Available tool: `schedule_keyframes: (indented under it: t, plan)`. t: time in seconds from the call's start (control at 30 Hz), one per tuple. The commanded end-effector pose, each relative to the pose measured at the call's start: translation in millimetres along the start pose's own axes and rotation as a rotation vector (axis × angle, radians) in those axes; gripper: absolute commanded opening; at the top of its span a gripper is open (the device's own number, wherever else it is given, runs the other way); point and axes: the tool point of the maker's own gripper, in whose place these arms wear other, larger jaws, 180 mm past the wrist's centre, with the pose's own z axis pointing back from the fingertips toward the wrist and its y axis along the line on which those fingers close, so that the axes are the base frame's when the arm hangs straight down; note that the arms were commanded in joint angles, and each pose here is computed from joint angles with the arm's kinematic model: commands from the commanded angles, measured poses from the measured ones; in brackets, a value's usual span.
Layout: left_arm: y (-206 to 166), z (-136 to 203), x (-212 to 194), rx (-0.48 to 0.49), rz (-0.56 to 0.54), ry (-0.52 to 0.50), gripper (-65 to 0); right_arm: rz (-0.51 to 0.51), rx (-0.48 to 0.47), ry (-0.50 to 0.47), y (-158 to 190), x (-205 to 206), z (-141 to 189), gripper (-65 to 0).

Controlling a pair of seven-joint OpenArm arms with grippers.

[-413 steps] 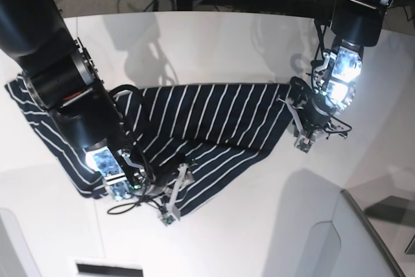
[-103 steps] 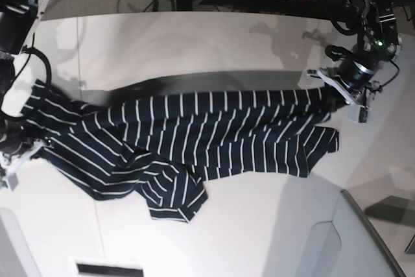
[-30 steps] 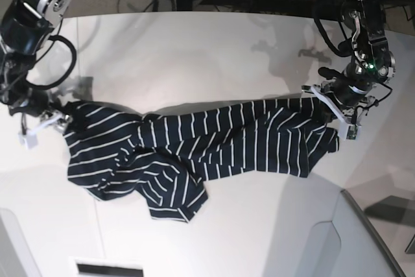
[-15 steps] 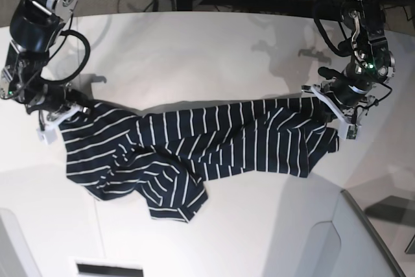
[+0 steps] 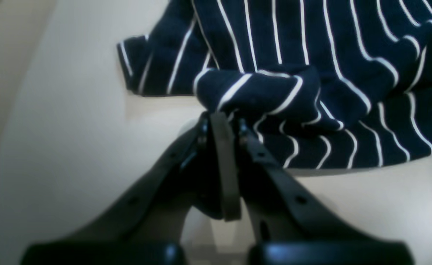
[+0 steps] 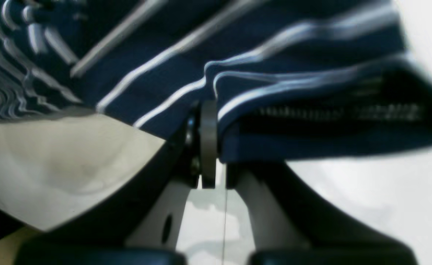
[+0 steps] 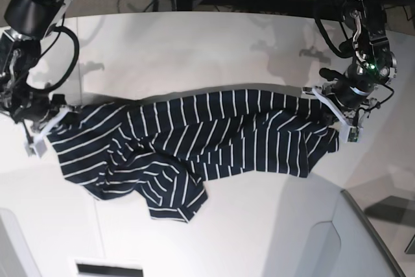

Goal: Layout the t-shirt on the table in an organized manner, then fold the t-shirt properly
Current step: 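Pull the held edges apart with both grippers to stretch the shirt, then lift the stretched shirt high with both grippers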

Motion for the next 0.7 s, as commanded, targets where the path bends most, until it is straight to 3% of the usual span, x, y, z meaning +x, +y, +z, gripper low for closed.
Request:
schedule_keyframes:
  t: [0.0, 0.17, 0.37, 0.5, 0.67]
  plan:
    - [5.8, 6.9, 30.4, 0.015, -0.023, -0.088, -65.0, 0.051, -0.005, -0.07, 3.7, 24.9, 11.8, -64.8]
    - [5.0, 22.0, 72.9, 0.036, -0.073, -0.189, -65.0, 0.216, -0.044, -0.109, 27.2, 52.2, 37.9, -64.8]
    - [12.7, 27.9, 106.6, 0.067, -0.111, -0.198, -65.0, 0.371, -0.081, -0.227, 55.3, 99.2, 71.1, -64.8]
    - [21.3, 32.7, 138.4, 0.089, -0.134, -0.259, -65.0, 0.457, -0.108, -0.287, 61.2, 132.6, 86.8, -64.8]
    - [15.7, 30.5, 165.0, 0.08, -0.227, -0.245, -65.0, 0.552, -0.159, -0.329, 58.0, 167.4, 105.0, -64.8]
